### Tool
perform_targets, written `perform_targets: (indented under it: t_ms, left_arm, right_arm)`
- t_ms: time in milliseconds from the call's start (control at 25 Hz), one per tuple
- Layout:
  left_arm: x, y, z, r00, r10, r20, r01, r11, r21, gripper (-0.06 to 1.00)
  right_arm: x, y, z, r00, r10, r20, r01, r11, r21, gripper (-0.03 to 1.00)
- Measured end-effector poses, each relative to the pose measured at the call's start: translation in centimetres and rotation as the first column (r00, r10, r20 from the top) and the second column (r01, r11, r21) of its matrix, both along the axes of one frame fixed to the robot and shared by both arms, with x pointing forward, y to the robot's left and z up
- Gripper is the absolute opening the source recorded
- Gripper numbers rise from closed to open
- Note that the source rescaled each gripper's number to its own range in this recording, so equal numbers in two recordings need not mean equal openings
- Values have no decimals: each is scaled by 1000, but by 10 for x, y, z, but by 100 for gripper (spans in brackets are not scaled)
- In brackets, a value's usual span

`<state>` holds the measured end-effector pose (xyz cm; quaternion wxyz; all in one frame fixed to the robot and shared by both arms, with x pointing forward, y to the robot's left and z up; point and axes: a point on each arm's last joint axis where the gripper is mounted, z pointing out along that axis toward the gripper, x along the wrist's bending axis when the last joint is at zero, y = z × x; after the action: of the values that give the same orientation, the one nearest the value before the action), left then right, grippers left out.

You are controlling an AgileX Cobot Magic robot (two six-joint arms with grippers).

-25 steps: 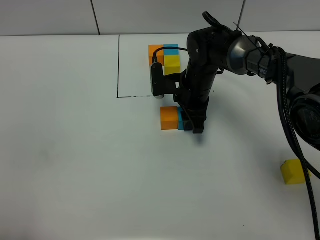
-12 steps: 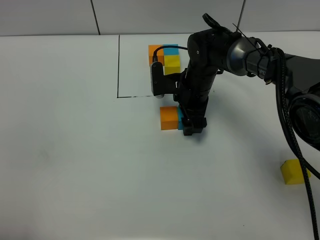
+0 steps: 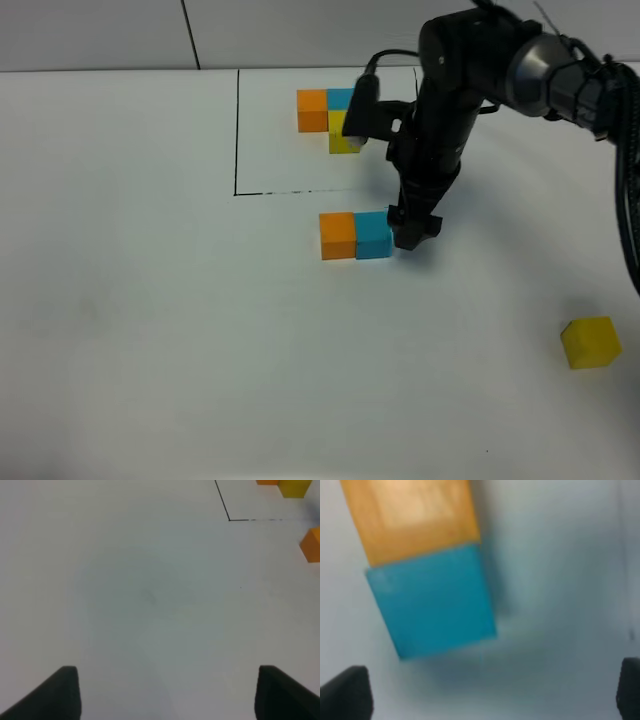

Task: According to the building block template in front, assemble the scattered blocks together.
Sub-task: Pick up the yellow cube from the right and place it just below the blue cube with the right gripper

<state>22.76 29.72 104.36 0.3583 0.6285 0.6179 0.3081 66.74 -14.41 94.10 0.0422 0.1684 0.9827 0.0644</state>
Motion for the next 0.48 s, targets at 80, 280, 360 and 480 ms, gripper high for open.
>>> perform_targets:
  t_ms: [80, 280, 360, 480]
  left_arm:
    - [0, 0, 0, 1000, 0, 0, 0, 1000, 0, 54]
    - [0, 0, 0, 1000, 0, 0, 0, 1000, 0, 54]
    - [0, 0, 0, 1000, 0, 0, 0, 1000, 0, 54]
    - [0, 0, 0, 1000, 0, 0, 0, 1000, 0, 54]
  right_arm:
    - [-8, -16, 7, 991, -131, 4, 131, 991, 3, 95]
    - [-50, -55, 14, 910, -413, 28, 413, 911, 6, 92]
    - [-76, -73, 17, 839, -544, 11, 544, 839, 7, 92]
    - [-114, -96, 21, 734, -679, -9, 679, 734, 16, 92]
